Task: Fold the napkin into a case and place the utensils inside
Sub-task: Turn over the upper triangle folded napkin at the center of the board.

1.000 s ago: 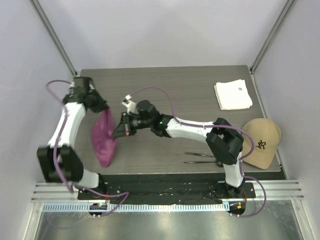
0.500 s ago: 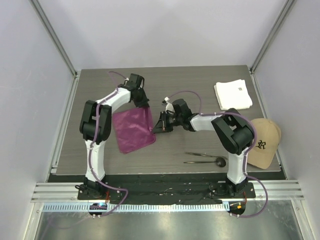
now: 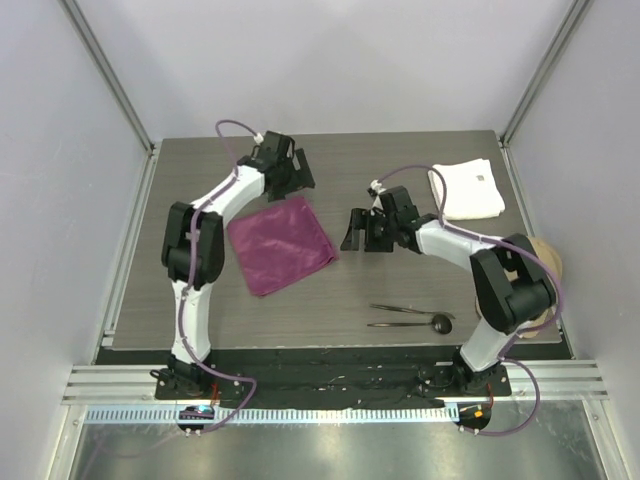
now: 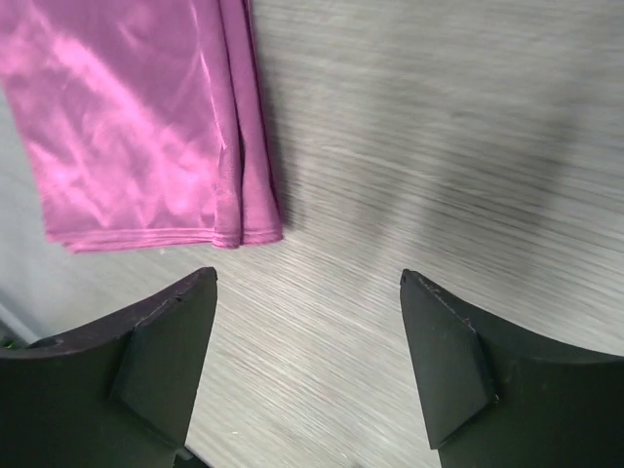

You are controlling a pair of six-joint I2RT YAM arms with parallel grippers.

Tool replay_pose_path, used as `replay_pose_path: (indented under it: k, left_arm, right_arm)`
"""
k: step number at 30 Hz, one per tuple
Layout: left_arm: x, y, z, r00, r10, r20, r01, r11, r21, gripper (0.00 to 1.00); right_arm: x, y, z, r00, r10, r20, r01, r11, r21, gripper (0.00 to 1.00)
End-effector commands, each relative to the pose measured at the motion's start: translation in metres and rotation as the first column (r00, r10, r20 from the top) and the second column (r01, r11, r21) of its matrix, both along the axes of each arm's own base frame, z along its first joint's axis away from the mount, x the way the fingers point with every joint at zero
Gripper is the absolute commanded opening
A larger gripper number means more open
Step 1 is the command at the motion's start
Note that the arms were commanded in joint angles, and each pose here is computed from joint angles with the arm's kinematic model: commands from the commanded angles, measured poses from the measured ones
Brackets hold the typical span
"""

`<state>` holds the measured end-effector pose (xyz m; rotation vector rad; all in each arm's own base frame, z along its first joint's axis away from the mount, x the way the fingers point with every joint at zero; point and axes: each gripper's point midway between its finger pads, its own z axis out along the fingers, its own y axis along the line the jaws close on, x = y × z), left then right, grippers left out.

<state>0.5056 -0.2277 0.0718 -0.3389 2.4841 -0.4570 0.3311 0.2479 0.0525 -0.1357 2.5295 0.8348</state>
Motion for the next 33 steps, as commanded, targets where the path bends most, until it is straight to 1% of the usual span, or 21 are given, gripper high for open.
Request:
replay_pose_path:
  k: [1, 3, 4, 6, 7, 8, 9, 10, 11, 12, 14, 15, 16, 17, 19, 20, 22, 24, 26, 29, 33]
  left_arm:
    - [-0.003, 0.024, 0.142, 0.967, -0.001, 0.257, -0.005, 1.000, 0.025, 1.00]
    - [-0.020, 0.028, 0.150, 0.975, -0.040, 0.221, 0.036, 0.999, 0.019, 0.99]
    - [-0.024, 0.030, 0.150, 0.975, -0.045, 0.218, 0.043, 0.999, 0.015, 0.95]
    - [-0.040, 0.021, 0.132, 0.977, -0.107, 0.186, 0.113, 0.993, -0.024, 0.87]
    - [-0.042, 0.022, 0.121, 0.980, -0.108, 0.167, 0.115, 0.993, -0.031, 0.82]
    - [-0.044, 0.021, 0.112, 0.984, -0.107, 0.145, 0.115, 0.992, -0.045, 0.76]
    - [-0.046, 0.013, 0.096, 0.984, -0.136, 0.110, 0.146, 0.986, -0.082, 0.64]
    - [-0.044, 0.010, 0.091, 0.984, -0.145, 0.107, 0.155, 0.983, -0.099, 0.61]
    - [-0.042, 0.006, 0.084, 0.985, -0.140, 0.096, 0.151, 0.981, -0.121, 0.55]
    - [-0.041, -0.004, 0.084, 0.980, -0.171, 0.103, 0.186, 0.968, -0.166, 0.45]
    - [-0.039, -0.015, 0.068, 0.981, -0.182, 0.069, 0.193, 0.956, -0.219, 0.40]
    - [-0.039, -0.020, 0.065, 0.983, -0.175, 0.053, 0.183, 0.949, -0.257, 0.31]
    - [-0.041, -0.025, 0.057, 0.982, -0.185, 0.033, 0.187, 0.939, -0.290, 0.27]
    - [-0.044, -0.026, 0.053, 0.984, -0.176, 0.016, 0.173, 0.939, -0.296, 0.27]
    - [-0.055, -0.025, 0.038, 0.985, -0.170, -0.011, 0.162, 0.953, -0.256, 0.50]
    - [-0.060, -0.023, 0.044, 0.986, -0.166, 0.004, 0.162, 0.959, -0.232, 0.53]
    - [-0.070, -0.023, 0.040, 0.987, -0.158, 0.006, 0.156, 0.966, -0.209, 0.52]
    - [-0.082, -0.024, 0.035, 0.989, -0.146, 0.003, 0.143, 0.963, -0.228, 0.45]
    - [-0.094, -0.028, 0.032, 0.990, -0.139, 0.001, 0.135, 0.962, -0.238, 0.41]
    - [-0.105, -0.038, 0.031, 0.991, -0.136, -0.002, 0.132, 0.962, -0.237, 0.39]
    - [-0.111, -0.036, 0.040, 0.997, -0.081, 0.022, 0.084, 0.971, -0.225, 0.38]
  right_arm:
    - [0.006, -0.033, 0.016, 0.993, -0.039, 0.113, 0.059, 0.983, -0.174, 0.81]
    - [0.010, -0.026, 0.016, 0.992, -0.012, 0.123, 0.031, 0.987, -0.161, 0.81]
    - [0.011, -0.012, 0.023, 0.990, 0.030, 0.139, -0.015, 0.994, -0.113, 0.81]
    - [0.012, 0.005, 0.020, 0.990, 0.062, 0.126, -0.051, 0.995, -0.084, 0.79]
    - [0.013, 0.025, 0.030, 0.983, 0.093, 0.157, -0.086, 0.995, -0.048, 0.79]
    - [0.011, 0.037, 0.034, 0.980, 0.121, 0.156, -0.119, 0.993, -0.019, 0.78]
    - [0.012, 0.045, 0.032, 0.979, 0.133, 0.154, -0.133, 0.991, -0.012, 0.77]
    - [0.017, 0.057, 0.042, 0.973, 0.142, 0.181, -0.146, 0.989, 0.011, 0.75]
    - [0.016, 0.064, 0.043, 0.973, 0.157, 0.171, -0.165, 0.986, 0.033, 0.71]
    - [0.017, 0.068, 0.044, 0.972, 0.165, 0.167, -0.175, 0.984, 0.045, 0.66]
    - [0.021, 0.075, 0.042, 0.971, 0.175, 0.160, -0.188, 0.980, 0.069, 0.55]
    - [0.021, 0.076, 0.040, 0.971, 0.181, 0.154, -0.193, 0.978, 0.072, 0.53]
    - [0.023, 0.074, 0.037, 0.974, 0.171, 0.151, -0.182, 0.981, 0.063, 0.53]
    - [0.026, 0.071, 0.038, 0.975, 0.160, 0.152, -0.170, 0.984, 0.060, 0.54]
    - [0.024, 0.065, 0.034, 0.976, 0.156, 0.152, -0.165, 0.985, 0.052, 0.61]
    - [0.024, 0.062, 0.035, 0.977, 0.149, 0.152, -0.159, 0.986, 0.054, 0.65]
    - [0.025, 0.057, 0.030, 0.983, 0.130, 0.133, -0.142, 0.987, 0.081, 0.65]
    - [0.025, 0.051, 0.022, 0.988, 0.116, 0.104, -0.126, 0.988, 0.094, 0.64]
    - [0.024, 0.054, 0.021, 0.986, 0.120, 0.114, -0.134, 0.984, 0.119, 0.65]
    - [0.017, 0.057, 0.018, 0.986, 0.129, 0.105, -0.144, 0.977, 0.158, 0.71]
    - [0.010, 0.060, 0.012, 0.984, 0.139, 0.115, -0.154, 0.978, 0.140, 0.73]
